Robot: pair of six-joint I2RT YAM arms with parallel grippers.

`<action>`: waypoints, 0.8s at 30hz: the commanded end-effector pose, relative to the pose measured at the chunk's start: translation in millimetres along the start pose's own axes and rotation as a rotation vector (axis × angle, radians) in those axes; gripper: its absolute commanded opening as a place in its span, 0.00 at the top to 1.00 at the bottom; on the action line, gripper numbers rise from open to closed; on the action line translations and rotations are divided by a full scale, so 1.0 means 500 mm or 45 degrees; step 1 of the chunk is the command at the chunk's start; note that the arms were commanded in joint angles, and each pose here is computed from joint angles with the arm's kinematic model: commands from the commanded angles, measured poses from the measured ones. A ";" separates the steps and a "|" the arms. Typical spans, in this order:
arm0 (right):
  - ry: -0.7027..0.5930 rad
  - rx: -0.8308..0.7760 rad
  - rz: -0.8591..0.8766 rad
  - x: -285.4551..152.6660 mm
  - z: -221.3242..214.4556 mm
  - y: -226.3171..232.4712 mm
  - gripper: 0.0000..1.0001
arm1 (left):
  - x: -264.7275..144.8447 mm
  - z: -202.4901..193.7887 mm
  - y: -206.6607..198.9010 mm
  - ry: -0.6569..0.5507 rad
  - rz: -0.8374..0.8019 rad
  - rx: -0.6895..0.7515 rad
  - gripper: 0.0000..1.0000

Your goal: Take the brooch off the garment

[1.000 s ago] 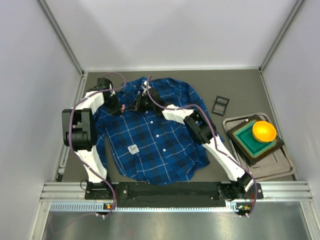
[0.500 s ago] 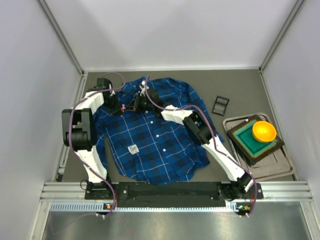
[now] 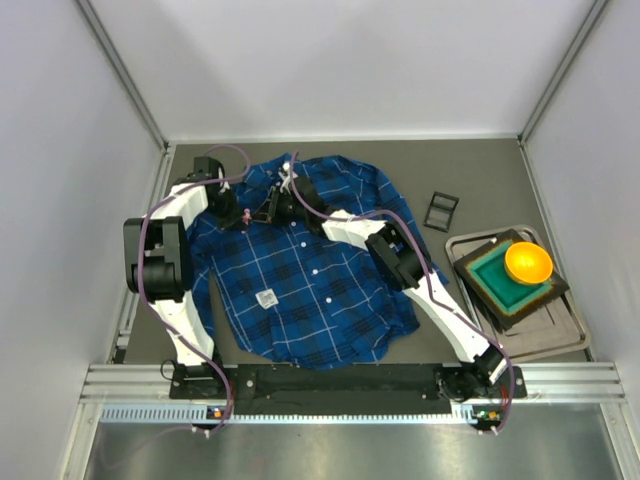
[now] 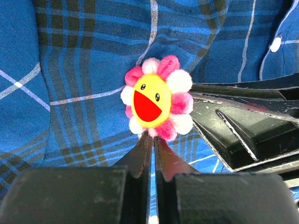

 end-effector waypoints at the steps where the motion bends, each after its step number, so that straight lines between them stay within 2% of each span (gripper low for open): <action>1: 0.019 -0.041 0.092 0.001 0.017 0.077 0.88 | -0.014 0.017 -0.010 -0.086 -0.051 0.011 1.00; 6: 0.055 -0.090 0.005 -0.032 0.052 0.080 0.76 | -0.011 0.015 -0.001 -0.073 -0.017 0.045 1.00; 8: 0.061 -0.080 -0.008 -0.047 0.071 0.079 0.75 | -0.013 0.014 0.003 -0.068 -0.001 0.058 1.00; 18: 0.127 0.196 0.003 -0.077 0.094 0.095 0.47 | -0.010 -0.002 0.008 -0.053 -0.024 0.112 1.00; 20: 0.142 0.214 0.030 -0.077 0.097 0.099 0.47 | -0.008 -0.004 0.010 -0.047 -0.025 0.117 1.00; 24: 0.118 0.084 0.021 -0.077 0.097 0.084 0.48 | -0.011 -0.002 0.009 -0.059 -0.019 0.140 1.00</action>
Point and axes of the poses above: each gripper's point midway between its finger pads, its own x axis out along the fingers, its own y axis along the line the jaws close on, z = x × y, the point moved 7 cm from there along -x, back along the fingers, and after that the axes turned 5 degrees about -x, right-handed, at the moved point
